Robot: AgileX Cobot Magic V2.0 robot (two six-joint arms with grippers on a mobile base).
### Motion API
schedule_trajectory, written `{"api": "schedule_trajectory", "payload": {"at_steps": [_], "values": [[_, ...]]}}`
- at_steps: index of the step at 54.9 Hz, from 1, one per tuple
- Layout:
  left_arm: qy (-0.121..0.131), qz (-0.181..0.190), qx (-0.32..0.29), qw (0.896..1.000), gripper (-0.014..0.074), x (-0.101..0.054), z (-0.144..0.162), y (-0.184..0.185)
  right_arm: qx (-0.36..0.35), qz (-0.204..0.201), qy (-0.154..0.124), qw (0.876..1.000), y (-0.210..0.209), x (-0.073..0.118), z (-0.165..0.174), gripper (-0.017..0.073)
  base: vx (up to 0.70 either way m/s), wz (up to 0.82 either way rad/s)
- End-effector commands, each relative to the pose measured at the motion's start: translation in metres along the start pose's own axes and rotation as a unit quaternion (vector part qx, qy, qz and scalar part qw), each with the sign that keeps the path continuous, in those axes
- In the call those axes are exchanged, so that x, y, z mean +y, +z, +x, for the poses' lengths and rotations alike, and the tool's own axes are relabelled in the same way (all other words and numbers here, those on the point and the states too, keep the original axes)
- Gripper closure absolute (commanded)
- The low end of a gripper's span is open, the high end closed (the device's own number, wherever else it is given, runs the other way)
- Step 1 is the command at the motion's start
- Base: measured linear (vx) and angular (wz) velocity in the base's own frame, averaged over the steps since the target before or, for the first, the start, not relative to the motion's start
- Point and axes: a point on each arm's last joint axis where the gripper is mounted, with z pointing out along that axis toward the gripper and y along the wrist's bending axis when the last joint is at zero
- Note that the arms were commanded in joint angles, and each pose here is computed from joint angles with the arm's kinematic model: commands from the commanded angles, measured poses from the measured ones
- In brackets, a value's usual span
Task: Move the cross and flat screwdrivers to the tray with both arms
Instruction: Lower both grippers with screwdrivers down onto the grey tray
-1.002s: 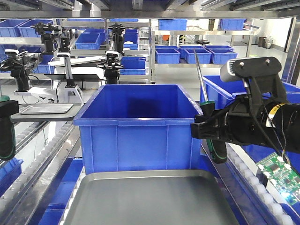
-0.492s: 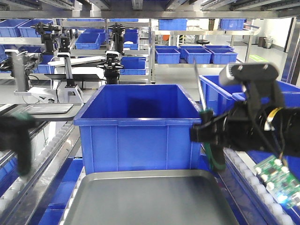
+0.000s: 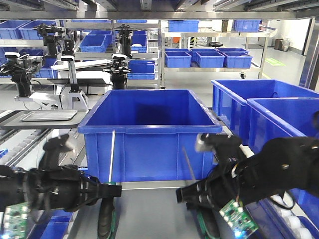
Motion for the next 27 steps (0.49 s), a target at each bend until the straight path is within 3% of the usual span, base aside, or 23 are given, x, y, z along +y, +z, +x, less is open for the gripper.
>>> {"api": "schedule_trajectory", "payload": {"at_steps": [1, 11, 20, 27], "values": [[-0.034, 0.016, -0.033, 0.999, 0.048, -0.006, -0.012, -0.001, -0.058, -0.011, -0.003, 0.998, -0.013, 0.004, -0.016, 0.0543, 0.0, 0.0], [-0.061, 0.028, -0.001, 0.998, 0.0274, 0.003, -0.002, 0.015, -0.04, -0.007, 0.001, 0.999, 0.002, 0.002, -0.014, 0.0444, 0.0, 0.0], [-0.07, 0.043, 0.007, 0.997, 0.0113, 0.001, -0.001, 0.016, -0.05, -0.006, -0.001, 0.999, 0.003, 0.002, -0.016, 0.0244, 0.0, 0.0], [-0.073, 0.046, 0.006, 0.996, 0.0071, 0.001, -0.001, 0.016, -0.062, -0.008, -0.001, 0.998, 0.001, 0.002, -0.018, 0.0054, 0.0, 0.0]]}}
